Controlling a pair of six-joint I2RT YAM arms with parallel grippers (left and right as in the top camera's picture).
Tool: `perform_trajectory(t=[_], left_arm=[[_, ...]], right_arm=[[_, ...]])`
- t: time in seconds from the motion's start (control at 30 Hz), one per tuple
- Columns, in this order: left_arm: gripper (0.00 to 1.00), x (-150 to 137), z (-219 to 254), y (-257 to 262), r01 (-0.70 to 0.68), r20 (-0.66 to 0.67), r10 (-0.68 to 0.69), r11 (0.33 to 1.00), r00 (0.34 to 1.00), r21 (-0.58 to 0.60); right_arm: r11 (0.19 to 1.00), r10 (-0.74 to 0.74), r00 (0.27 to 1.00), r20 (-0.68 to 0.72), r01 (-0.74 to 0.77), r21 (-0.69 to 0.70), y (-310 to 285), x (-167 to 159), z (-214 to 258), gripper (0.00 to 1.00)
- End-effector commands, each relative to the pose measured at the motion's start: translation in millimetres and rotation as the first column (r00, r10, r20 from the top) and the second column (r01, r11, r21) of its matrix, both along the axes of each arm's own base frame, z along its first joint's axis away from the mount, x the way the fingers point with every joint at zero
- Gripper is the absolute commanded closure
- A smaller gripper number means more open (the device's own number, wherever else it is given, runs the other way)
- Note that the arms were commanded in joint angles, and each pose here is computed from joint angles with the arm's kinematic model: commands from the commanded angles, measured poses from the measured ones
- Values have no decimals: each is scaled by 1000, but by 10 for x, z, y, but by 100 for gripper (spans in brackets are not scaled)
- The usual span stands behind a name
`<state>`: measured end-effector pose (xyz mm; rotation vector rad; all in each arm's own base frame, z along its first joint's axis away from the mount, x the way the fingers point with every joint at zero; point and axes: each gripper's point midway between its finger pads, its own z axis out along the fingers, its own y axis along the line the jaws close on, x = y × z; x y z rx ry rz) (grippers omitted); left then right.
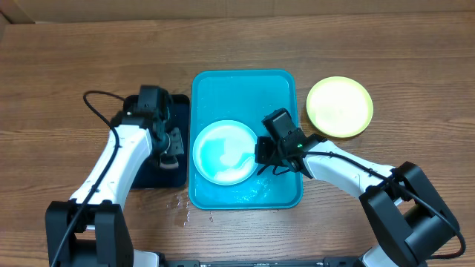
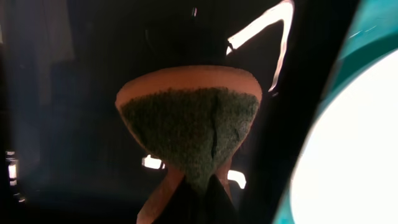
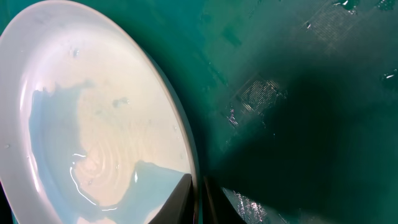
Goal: Clean dirty plates on tray and stack at the side
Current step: 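Carry the sponge left and drop it onto the black tray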
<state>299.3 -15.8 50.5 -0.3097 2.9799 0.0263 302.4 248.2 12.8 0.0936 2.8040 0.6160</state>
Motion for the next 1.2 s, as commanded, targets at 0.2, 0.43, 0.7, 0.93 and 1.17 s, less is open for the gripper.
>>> perform_trajectory(t=[0.2,0.43,0.7,0.93,1.17], left_arm=[[71,-48,-210,40,-15,12,15,1000,1000,16],[48,-51,-20,27,-13,-19,13,1000,1000,11],[50,188,848,-106,2,109,5,998,994,-66],[51,65,1840,-255,46,367,22,984,930,-175],[0,-292,2472,-153,58,574,37,988,818,-146]], right_arm=[[1000,12,1000,0,-12,3,27,-22,-9,92],[1000,11,1000,0,-11,3,26,-21,-9,88],[1000,11,1000,12,-11,10,42,5,7,58],[999,-21,999,49,23,-37,-29,106,-69,63],[998,-33,997,76,37,-49,-48,164,-64,73]])
